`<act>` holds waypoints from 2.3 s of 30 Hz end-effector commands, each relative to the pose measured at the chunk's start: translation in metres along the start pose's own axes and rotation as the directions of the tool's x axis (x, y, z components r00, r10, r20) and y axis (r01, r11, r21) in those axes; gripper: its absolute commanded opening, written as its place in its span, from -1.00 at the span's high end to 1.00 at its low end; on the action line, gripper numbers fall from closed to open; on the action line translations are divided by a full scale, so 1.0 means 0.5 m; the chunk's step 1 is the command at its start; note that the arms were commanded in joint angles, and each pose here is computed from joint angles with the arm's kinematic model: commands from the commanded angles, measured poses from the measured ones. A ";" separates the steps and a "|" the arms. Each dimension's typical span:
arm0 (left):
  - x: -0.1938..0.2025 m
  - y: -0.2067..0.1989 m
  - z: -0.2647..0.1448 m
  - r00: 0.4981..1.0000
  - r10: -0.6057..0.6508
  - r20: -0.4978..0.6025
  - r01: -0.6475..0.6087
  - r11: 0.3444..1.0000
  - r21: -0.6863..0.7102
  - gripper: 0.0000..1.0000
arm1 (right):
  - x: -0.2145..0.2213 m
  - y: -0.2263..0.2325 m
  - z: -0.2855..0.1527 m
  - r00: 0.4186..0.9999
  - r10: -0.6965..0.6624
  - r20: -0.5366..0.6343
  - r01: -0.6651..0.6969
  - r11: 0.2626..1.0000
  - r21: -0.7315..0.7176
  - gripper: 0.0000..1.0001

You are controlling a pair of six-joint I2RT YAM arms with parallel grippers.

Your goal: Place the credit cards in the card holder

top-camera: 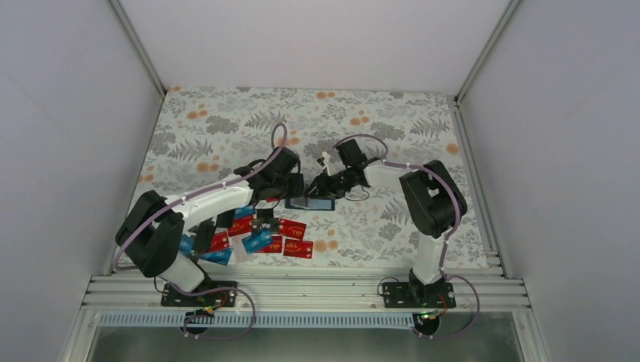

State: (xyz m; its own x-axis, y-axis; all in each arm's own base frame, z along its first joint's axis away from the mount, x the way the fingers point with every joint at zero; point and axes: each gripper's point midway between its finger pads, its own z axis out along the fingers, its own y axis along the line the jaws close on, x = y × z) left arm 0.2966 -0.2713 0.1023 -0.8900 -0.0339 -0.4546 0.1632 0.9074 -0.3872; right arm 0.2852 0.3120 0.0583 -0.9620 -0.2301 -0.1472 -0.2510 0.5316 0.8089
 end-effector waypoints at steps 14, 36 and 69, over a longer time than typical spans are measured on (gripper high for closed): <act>0.032 0.078 -0.068 0.997 -0.055 0.057 0.060 0.994 -0.093 0.95 | -0.007 0.031 0.063 0.997 -0.042 -0.064 0.043 0.999 0.016 0.33; 0.065 0.092 -0.092 0.998 -0.052 0.047 0.056 0.994 -0.089 0.92 | -0.013 0.031 -0.022 0.990 -0.136 0.035 0.128 0.979 0.161 0.28; 0.334 0.090 -0.102 0.972 -0.083 -0.221 0.062 0.993 -0.102 0.83 | 0.213 0.068 0.007 0.956 -0.270 -0.115 0.279 0.957 0.073 0.15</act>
State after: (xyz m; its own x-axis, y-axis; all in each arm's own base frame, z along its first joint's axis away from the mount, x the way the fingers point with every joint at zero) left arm 0.1547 -0.2120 0.0504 -0.9583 0.0220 -0.2849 0.1093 0.9494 -0.2944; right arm 0.1920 0.2876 0.0595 -0.8906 -0.3892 -0.2354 -0.4403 0.6077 0.6610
